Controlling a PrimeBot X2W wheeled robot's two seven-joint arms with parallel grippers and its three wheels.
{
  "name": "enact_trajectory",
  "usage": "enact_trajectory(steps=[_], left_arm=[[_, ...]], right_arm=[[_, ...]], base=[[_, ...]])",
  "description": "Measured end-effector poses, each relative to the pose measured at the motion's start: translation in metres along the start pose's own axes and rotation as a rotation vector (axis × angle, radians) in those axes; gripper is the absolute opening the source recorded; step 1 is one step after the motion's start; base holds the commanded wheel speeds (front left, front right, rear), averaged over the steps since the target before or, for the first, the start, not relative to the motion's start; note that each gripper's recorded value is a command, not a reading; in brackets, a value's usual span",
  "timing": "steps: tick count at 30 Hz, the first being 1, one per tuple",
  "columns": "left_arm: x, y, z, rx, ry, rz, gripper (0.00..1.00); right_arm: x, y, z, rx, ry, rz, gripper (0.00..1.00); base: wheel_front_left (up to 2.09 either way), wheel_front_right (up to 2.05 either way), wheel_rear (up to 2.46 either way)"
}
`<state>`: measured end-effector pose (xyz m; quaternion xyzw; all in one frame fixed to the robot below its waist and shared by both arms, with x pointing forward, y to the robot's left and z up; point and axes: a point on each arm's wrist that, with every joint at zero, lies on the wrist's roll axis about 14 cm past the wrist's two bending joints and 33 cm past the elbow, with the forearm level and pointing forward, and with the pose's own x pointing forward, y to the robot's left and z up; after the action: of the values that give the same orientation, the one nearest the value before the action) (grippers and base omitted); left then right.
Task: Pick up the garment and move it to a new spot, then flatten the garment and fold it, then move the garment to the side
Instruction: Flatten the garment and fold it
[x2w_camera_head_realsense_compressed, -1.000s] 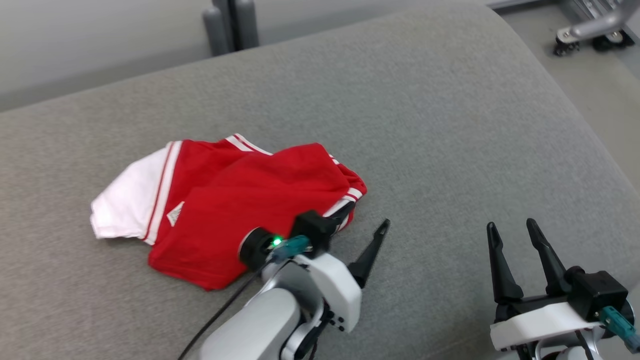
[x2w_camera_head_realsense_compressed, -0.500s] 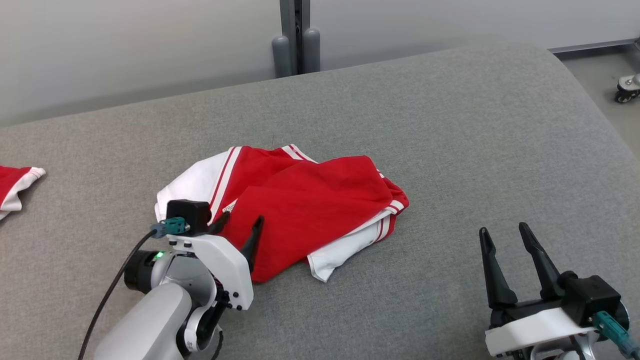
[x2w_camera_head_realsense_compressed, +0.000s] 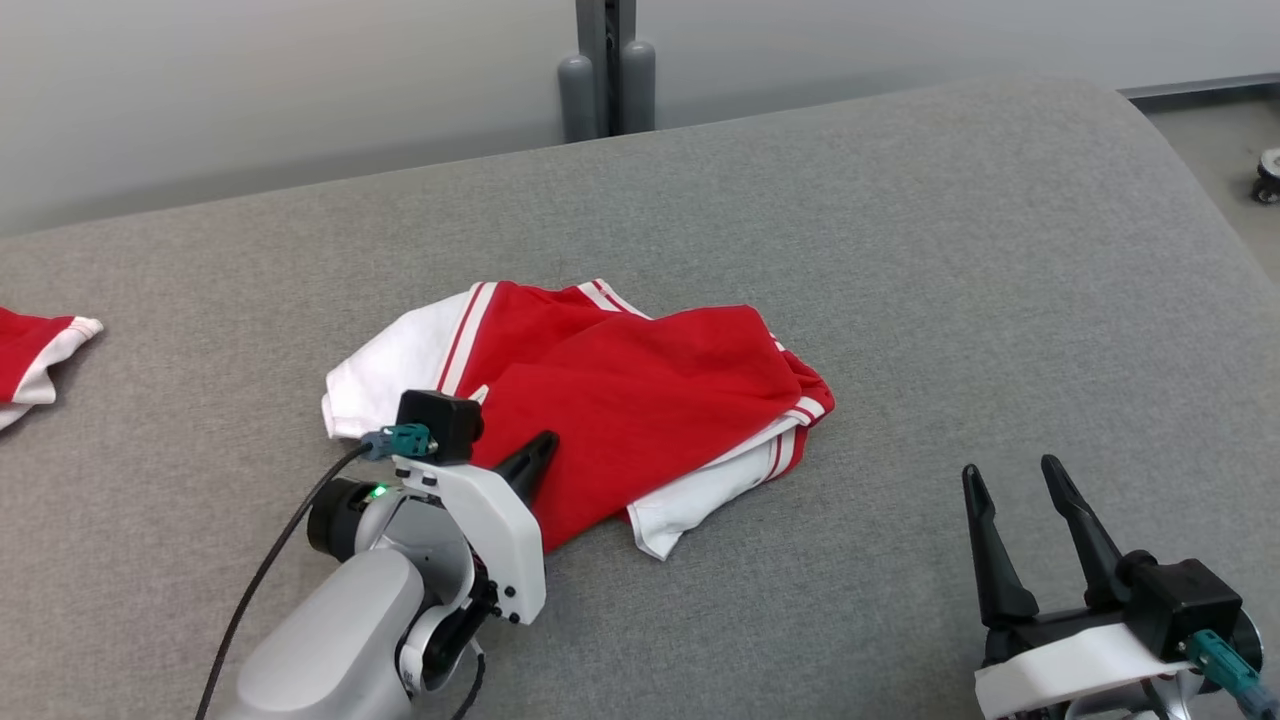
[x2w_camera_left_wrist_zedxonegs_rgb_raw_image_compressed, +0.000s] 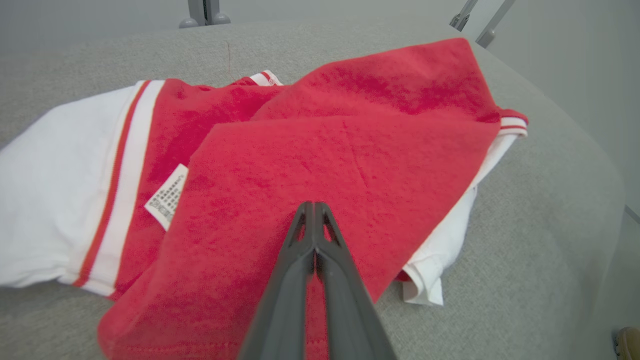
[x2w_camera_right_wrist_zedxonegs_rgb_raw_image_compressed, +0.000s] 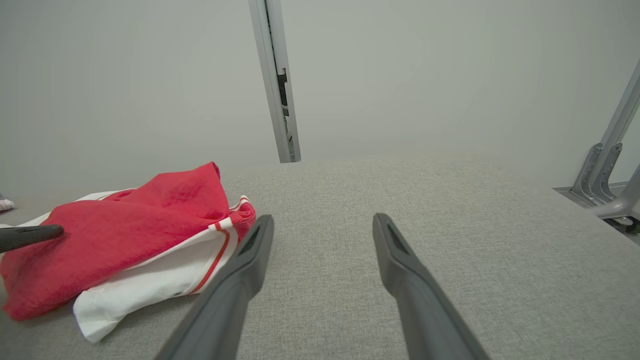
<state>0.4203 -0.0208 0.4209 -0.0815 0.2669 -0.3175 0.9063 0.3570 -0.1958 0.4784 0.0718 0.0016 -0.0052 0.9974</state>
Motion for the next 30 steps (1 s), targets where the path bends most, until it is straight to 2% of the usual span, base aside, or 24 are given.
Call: enact_trajectory(steps=[3,7,12,13,14,15,16,23,29,30], left_arm=[[-0.009,-0.002,-0.008,-0.018,0.002,-0.006,0.00],[-0.023,0.013,-0.015,-0.023,0.002,0.040,0.00],[-0.031,0.019,0.008,-0.023,-0.096,0.077,0.00],[-0.031,0.022,0.016,-0.012,-0.124,0.092,0.04],[-0.031,0.025,0.023,0.006,-0.141,0.097,0.76],[-0.030,0.029,0.030,0.011,-0.156,0.109,0.76],[-0.027,0.031,0.035,0.018,-0.160,0.113,1.00],[-0.005,0.031,0.034,0.035,-0.060,0.076,1.00],[0.019,0.032,0.002,-0.037,0.089,0.042,1.00],[0.022,0.028,-0.001,-0.053,0.101,0.018,0.76]], right_arm=[[0.000,0.006,-0.004,0.004,0.010,0.019,1.00],[0.005,0.022,-0.002,0.005,0.002,0.071,1.00],[0.008,0.030,0.004,-0.001,-0.017,0.097,1.00],[0.008,0.031,0.004,-0.003,-0.017,0.099,1.00],[0.008,0.031,0.004,-0.008,-0.016,0.100,1.00],[0.008,0.031,0.004,-0.012,-0.016,0.100,1.00],[0.008,0.030,0.004,-0.013,-0.016,0.097,1.00],[0.006,0.016,0.002,-0.026,-0.004,0.055,1.00],[0.001,-0.006,-0.003,-0.020,0.013,-0.014,1.00],[0.000,-0.009,-0.003,-0.021,0.015,-0.026,1.00]], base=[[0.00,0.00,0.00],[0.00,0.00,0.00],[0.00,0.00,0.00],[0.00,0.00,0.00],[0.00,0.00,0.00],[0.00,0.00,0.00],[0.00,0.00,0.00],[0.00,0.00,0.00],[0.00,0.00,0.00],[0.00,0.00,0.00]])
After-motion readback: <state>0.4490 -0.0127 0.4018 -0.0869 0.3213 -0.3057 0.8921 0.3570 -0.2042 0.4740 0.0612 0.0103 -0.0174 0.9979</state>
